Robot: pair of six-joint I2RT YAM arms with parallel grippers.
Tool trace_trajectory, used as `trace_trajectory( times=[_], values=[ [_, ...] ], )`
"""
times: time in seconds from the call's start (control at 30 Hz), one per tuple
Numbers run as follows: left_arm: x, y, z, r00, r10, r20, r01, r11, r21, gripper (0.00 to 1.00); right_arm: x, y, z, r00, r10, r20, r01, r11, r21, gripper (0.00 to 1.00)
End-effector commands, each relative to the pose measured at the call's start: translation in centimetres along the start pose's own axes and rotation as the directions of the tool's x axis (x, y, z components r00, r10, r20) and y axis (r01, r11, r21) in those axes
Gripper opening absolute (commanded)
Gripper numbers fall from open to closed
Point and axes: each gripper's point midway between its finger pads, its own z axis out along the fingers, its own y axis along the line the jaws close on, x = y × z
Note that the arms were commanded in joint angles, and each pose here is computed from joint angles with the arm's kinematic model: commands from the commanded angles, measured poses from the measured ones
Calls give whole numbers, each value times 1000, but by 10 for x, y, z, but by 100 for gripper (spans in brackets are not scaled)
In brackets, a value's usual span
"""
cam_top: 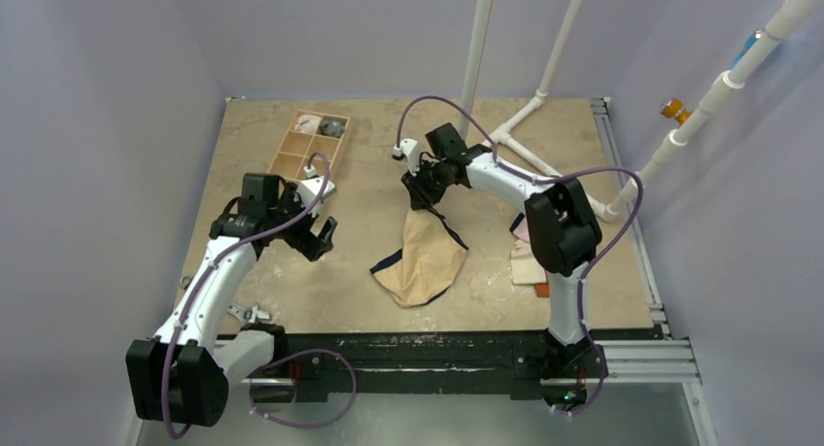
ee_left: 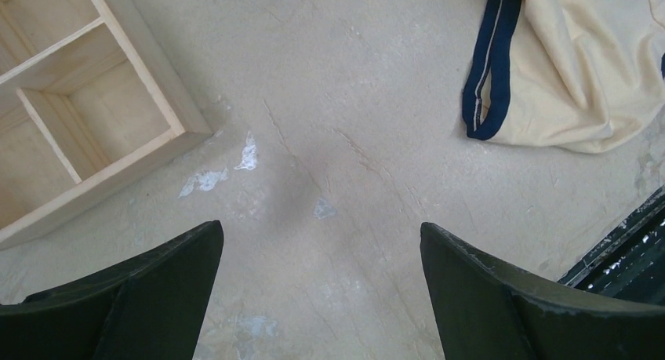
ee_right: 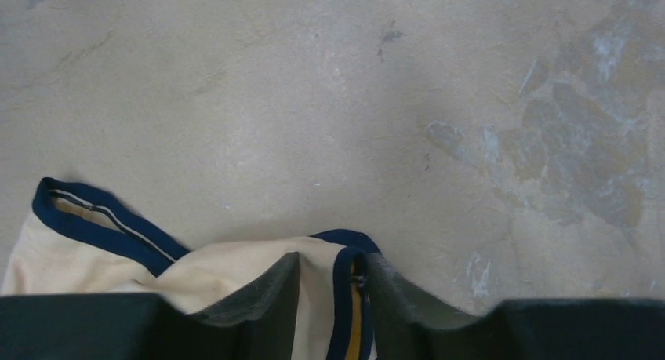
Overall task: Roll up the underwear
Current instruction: Pick up the underwear from the center of the board, then place the underwear at the center of the board.
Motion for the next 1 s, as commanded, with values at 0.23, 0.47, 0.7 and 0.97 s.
trace_trajectory(
  times=[0.23,0.47,0.7,0.97],
  values=[
    [-29,19,-5,996,59,62,-53,994,-97,95,-144,9,-105,962,-110,251,95,993,70,0],
    [-44,35,-18,994,22,109,0,979,-204,95,-176,45,-158,917,-200,344,173,979,108,0],
    [-41,34,-19,994,37,105,-14,978,-209,95,-38,109,-120,940,-320,116,325,945,-30,40],
    [-41,16,-9,991,39,130,-26,995,-99,97,66,105,-95,958,-285,-29,286,958,33,99]
  ],
)
